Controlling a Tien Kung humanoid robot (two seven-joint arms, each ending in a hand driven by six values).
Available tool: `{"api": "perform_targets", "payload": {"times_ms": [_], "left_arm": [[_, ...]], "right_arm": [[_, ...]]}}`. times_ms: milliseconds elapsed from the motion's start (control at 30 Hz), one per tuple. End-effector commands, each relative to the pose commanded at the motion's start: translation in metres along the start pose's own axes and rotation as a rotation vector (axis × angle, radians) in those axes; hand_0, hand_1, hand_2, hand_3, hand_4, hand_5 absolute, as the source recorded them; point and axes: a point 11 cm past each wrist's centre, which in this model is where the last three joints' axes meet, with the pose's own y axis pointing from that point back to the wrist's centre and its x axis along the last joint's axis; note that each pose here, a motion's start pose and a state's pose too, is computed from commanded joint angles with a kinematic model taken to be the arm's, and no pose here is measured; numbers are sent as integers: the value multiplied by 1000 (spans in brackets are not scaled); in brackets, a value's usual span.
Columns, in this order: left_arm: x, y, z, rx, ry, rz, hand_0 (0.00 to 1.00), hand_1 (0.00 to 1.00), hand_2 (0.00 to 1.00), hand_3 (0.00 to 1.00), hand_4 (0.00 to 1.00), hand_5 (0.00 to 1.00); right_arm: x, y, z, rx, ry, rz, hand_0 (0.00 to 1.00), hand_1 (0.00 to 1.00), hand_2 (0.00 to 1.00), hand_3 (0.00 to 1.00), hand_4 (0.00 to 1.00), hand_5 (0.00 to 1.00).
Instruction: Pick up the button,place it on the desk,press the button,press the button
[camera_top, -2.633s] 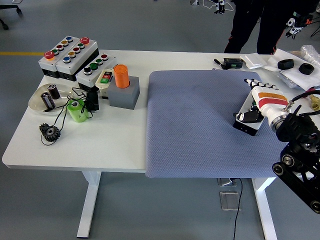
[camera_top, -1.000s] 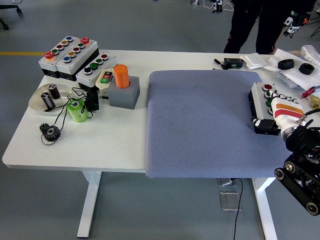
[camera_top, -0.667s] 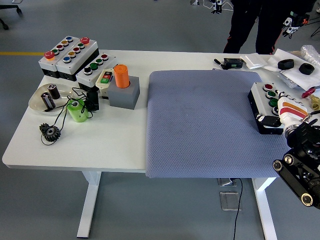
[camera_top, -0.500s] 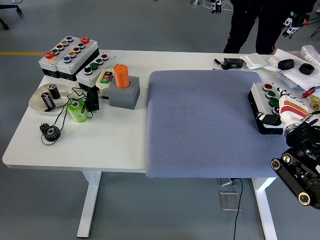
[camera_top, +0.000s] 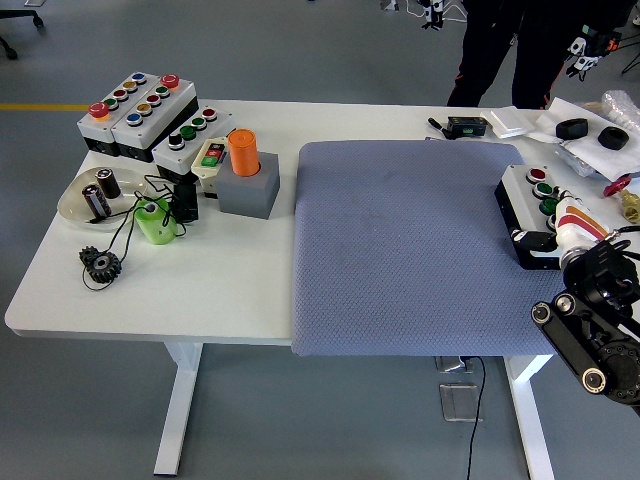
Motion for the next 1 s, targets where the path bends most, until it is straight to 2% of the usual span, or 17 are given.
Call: {"api": "perform_targets", "payload": {"times_ms": [133,167,333,367,533,567,733,767,933,967,1000], "left_arm": [[0,0,0,1,0,0,679,732,743,550,410,998],[0,0,0,1,0,-1,679,732,743,551,411,998],[0,0,0,1,-2,-1,679,732,743,551,411,998],[0,0,0,1,-2,-1,680,732,743,551,413,998],[0,0,0,0,-1,0,680,732,743,551,413,998],[1,0,0,0,0,0,680,733,743,551,413,998],[1,0,0,0,-3,2,680,733,743,551,413,998],[1,0,0,0,-4,2,680,734,744,551,414,998],[2,0,0,2,-7,3,680,734,744,551,414,998],[2,0,0,2,-8,3,679,734,743,551,415,998],[1,0,0,3,-8,3,679,734,743,551,415,998]], "right_arm": [[-1,-2,2,-17,-5,-1,763,797,966,998,817,278],[-2,-2,2,-19,0,-4,684,704,895,998,816,265],[-4,-5,0,-25,47,-18,684,704,895,998,816,265],[-4,-6,0,-27,59,-19,494,541,713,998,772,174],[-2,-11,3,-32,123,-32,494,541,713,998,772,174],[0,-12,4,-33,142,-34,388,441,585,987,692,27],[11,-19,7,-42,177,-14,388,441,585,987,692,27],[14,-20,8,-44,176,-8,304,352,468,805,590,2],[20,-23,15,-54,145,11,304,352,468,805,590,2],[20,-23,15,-50,139,14,305,318,442,588,457,2],[21,-23,15,-42,132,17,305,318,442,588,457,2]]}}
